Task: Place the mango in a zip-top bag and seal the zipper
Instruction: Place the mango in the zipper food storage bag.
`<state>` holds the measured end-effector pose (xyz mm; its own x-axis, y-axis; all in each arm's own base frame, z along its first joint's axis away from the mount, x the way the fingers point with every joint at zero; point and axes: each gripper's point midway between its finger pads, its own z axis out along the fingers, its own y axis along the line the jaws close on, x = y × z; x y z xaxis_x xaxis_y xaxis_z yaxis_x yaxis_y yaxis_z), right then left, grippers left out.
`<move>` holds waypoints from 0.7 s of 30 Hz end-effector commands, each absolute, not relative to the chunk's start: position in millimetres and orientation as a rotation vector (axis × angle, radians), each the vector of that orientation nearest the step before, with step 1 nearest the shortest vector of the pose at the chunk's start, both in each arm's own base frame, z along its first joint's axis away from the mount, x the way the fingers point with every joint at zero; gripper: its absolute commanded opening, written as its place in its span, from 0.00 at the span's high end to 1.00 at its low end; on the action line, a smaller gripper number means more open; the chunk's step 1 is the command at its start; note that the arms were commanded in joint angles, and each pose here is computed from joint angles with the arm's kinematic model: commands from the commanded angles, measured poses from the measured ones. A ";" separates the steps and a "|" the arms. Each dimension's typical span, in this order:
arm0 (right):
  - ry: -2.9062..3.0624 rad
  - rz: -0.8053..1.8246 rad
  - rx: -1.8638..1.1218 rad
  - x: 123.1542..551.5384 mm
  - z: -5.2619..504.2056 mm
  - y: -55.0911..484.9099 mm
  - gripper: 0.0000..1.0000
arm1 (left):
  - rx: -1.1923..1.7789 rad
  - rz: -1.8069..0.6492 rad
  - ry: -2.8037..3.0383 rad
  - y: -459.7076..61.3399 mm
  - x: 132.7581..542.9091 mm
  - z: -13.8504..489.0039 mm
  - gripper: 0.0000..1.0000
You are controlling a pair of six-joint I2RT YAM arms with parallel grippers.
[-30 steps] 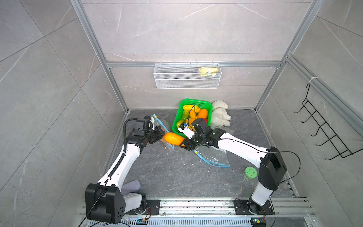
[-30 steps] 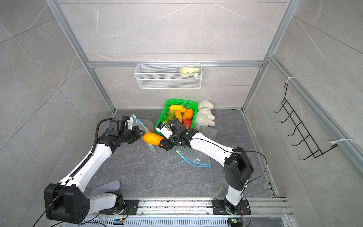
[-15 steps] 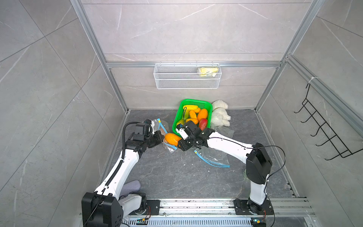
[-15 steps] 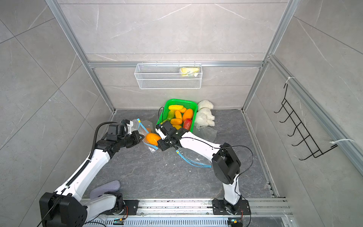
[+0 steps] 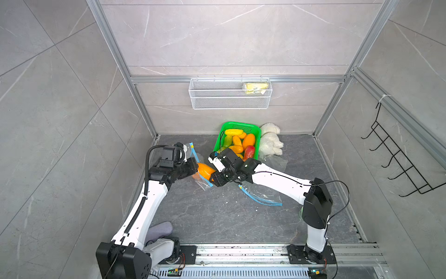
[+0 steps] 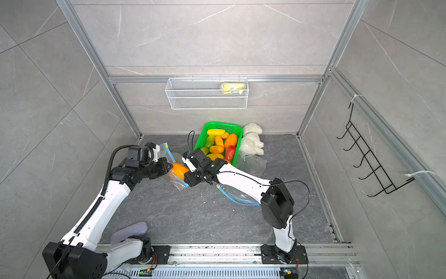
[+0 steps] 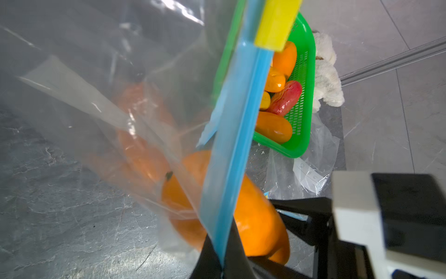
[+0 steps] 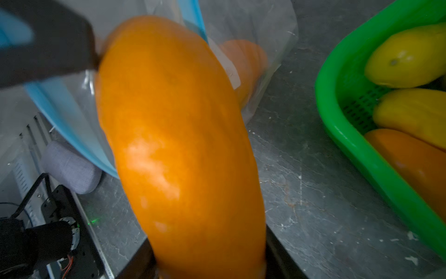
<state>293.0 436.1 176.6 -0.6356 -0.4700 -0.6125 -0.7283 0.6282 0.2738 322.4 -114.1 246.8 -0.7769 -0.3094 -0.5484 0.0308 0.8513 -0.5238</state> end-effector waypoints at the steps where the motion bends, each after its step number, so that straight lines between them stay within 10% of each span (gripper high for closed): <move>1: 2.265 0.952 -1.049 258.1 204.8 469.9 0.84 | -0.111 -0.667 2.289 -117.2 335.5 283.0 1.00; 21: 2.258 0.963 -0.353 333.1 234.7 439.6 0.87 | -0.039 -0.827 2.317 -150.4 338.3 269.7 1.00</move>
